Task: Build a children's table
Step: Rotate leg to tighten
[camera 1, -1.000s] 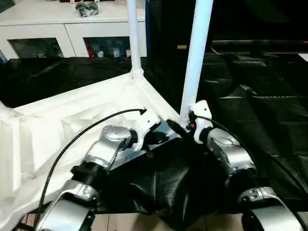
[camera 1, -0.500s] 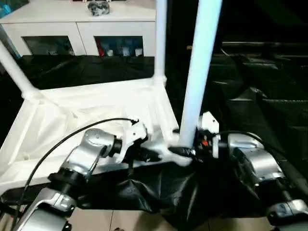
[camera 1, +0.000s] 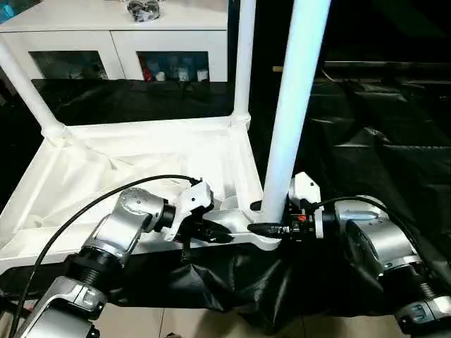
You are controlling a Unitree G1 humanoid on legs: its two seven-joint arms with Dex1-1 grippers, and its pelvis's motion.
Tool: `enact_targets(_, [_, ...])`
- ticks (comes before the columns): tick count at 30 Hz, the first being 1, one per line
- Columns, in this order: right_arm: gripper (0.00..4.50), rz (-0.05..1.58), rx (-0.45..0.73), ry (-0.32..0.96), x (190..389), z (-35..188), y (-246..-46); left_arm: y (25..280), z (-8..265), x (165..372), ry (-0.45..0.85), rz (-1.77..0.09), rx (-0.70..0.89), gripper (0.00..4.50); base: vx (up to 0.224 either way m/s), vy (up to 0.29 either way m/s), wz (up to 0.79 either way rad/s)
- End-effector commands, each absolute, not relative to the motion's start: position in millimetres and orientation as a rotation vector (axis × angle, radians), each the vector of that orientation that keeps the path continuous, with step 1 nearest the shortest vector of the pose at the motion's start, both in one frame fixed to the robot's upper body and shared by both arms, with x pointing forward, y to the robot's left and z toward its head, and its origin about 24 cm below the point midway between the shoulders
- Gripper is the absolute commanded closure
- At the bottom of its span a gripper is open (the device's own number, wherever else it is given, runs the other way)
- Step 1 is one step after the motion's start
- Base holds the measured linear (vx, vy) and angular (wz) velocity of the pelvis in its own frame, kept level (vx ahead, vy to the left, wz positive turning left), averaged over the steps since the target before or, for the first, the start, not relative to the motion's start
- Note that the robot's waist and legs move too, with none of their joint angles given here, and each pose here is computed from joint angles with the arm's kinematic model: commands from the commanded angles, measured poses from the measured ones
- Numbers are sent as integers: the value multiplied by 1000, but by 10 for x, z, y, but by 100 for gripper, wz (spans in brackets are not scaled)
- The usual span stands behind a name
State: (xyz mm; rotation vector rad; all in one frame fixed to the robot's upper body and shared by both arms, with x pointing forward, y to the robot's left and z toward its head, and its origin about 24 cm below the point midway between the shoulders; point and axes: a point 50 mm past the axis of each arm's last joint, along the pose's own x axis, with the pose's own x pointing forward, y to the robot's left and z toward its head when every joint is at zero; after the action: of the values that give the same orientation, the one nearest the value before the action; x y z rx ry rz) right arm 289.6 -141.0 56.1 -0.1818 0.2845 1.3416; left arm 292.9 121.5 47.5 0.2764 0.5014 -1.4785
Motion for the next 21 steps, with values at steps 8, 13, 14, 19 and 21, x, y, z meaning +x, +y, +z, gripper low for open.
enact_targets(8, [251,966,-121,367,3066,241,-1155,741,557,3182,364,-1241,235,450,0,0,0])
enact_targets(13, [251,722,-25,418,3196,145,-966,558,591,3295,347,-1104,190,450,0,0,0])
enact_targets(14, [251,685,-19,430,3214,131,-934,532,595,3306,344,-1087,185,450,0,0,0])
enact_targets(19, [216,706,4,415,3250,154,-785,444,603,3267,329,-1132,175,450,0,0,0])
enact_targets(21, [179,725,47,404,3264,193,-793,457,604,3240,324,-1168,178,450,0,0,0])
